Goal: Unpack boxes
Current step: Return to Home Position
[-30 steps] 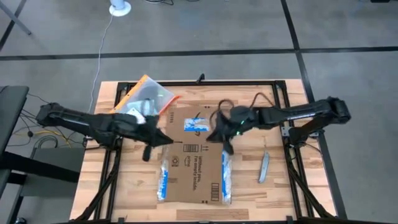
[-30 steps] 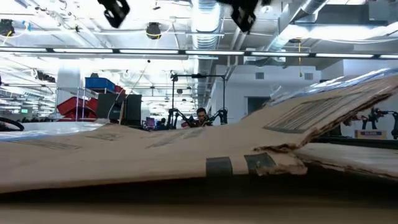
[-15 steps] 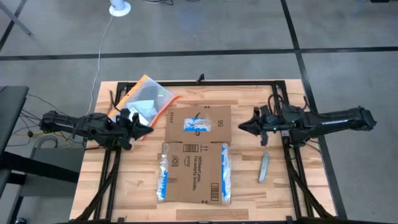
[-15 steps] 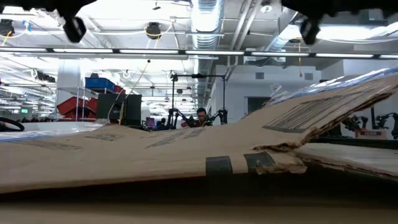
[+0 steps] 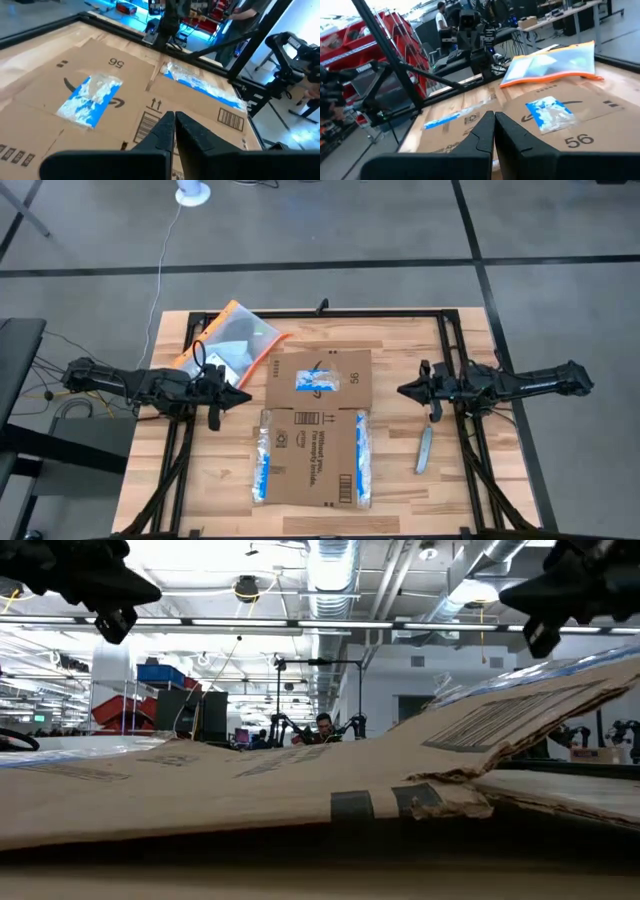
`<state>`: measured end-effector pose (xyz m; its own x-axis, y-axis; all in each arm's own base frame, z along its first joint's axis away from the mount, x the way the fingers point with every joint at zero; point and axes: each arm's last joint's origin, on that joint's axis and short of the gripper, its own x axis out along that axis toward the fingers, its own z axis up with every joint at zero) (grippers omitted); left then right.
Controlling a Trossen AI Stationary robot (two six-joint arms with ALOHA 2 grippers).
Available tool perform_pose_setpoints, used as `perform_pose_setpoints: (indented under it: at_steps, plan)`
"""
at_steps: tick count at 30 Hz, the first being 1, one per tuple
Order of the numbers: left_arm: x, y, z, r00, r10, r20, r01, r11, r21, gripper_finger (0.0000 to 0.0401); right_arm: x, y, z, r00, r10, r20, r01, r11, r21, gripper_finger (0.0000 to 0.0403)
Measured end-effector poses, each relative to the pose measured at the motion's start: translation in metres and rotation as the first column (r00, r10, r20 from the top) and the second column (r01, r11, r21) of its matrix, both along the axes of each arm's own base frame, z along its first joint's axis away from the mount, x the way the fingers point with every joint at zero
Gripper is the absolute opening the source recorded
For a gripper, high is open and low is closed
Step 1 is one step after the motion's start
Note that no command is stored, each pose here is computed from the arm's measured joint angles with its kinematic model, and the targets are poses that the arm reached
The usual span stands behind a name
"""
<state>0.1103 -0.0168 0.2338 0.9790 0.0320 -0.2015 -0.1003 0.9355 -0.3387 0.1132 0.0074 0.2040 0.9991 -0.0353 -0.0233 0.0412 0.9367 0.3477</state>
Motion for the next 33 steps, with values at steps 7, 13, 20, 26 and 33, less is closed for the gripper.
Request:
perform_pose_setpoints:
  at_steps: [7, 13, 20, 26, 33]
  plan:
    - [0.000, -0.002, -0.001, 0.999, -0.041, -0.010, 0.041, 0.999, 0.026, 0.0000, -0.008, -0.003, -0.029, 1.000, -0.019, 0.007, 0.019, 0.998, -0.052, 0.0001]
    - [0.000, -0.002, 0.003, 0.998, -0.050, 0.026, 0.048, 0.996, 0.073, 0.0000, -0.015, -0.004, -0.035, 0.999, -0.017, 0.046, 0.023, 0.992, -0.125, 0.0001]
    - [-0.001, -0.001, 0.005, 0.998, -0.051, 0.046, 0.048, 0.996, 0.075, 0.0000, -0.014, -0.004, -0.037, 1.000, 0.016, 0.016, -0.012, 0.973, -0.231, 0.0001]
    - [-0.004, 0.000, -0.004, 0.984, -0.059, 0.169, 0.038, 0.992, 0.124, 0.0000, -0.011, -0.004, -0.041, 0.999, 0.011, -0.032, -0.016, 0.987, -0.159, 0.0001]
    - [-0.006, 0.002, -0.054, 0.967, -0.077, 0.243, 0.062, 0.996, 0.070, 0.0000, -0.011, -0.004, -0.041, 0.999, 0.011, -0.034, -0.016, 0.988, -0.156, 0.0001]
